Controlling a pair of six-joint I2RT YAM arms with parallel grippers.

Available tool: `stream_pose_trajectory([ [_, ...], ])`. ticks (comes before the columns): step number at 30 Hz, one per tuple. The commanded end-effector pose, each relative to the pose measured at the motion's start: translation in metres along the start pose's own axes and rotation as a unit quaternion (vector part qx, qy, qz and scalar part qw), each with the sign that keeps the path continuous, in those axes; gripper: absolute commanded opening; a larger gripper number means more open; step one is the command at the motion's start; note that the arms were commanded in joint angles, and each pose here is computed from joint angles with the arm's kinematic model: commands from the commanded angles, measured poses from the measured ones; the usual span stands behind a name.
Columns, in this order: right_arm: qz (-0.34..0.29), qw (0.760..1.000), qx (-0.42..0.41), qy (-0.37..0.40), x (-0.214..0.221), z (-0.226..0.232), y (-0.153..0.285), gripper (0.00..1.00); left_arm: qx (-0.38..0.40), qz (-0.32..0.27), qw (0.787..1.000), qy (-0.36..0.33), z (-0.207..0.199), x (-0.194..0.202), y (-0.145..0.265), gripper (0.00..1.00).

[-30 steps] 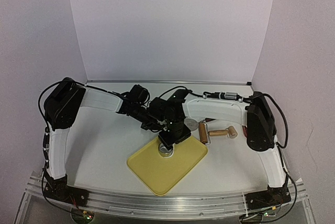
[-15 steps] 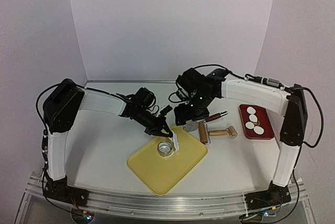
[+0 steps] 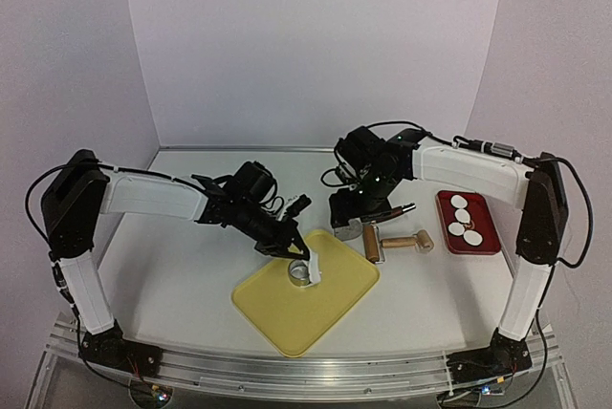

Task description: Roll out the dumpling wrappers from the dough

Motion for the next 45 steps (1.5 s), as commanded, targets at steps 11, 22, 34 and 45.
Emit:
stream_pose_trajectory([
  [11, -0.033, 0.999, 0.004, -0.012, -0.021, -0.017, 0.011, 0.75, -0.123, 0.003, 0.99, 0.067, 0.033, 0.066, 0.043, 0.0],
  [22, -0.035, 0.999, 0.003, -0.016, -0.021, -0.023, 0.01, 0.76, -0.231, -0.01, 0.963, 0.137, 0.072, 0.073, 0.059, 0.0],
  [34, -0.03, 1.0, 0.003, -0.009, -0.023, -0.024, 0.004, 0.76, -0.259, -0.063, 0.949, 0.17, 0.083, 0.057, 0.103, 0.0],
  [45, -0.034, 0.999, -0.004, -0.009, -0.035, -0.032, 0.004, 0.76, -0.2, -0.084, 0.968, 0.124, 0.053, 0.035, 0.115, 0.0],
])
Point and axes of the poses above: each gripper's point midway between its finger pads, its own y axis back along the fingers, its own z axis along the line the jaws close on, x = y × z, the point moved 1 cm from there along y, back along the fingers, and after that the axes turned 1 degree about -y, right-handed, at the moved point
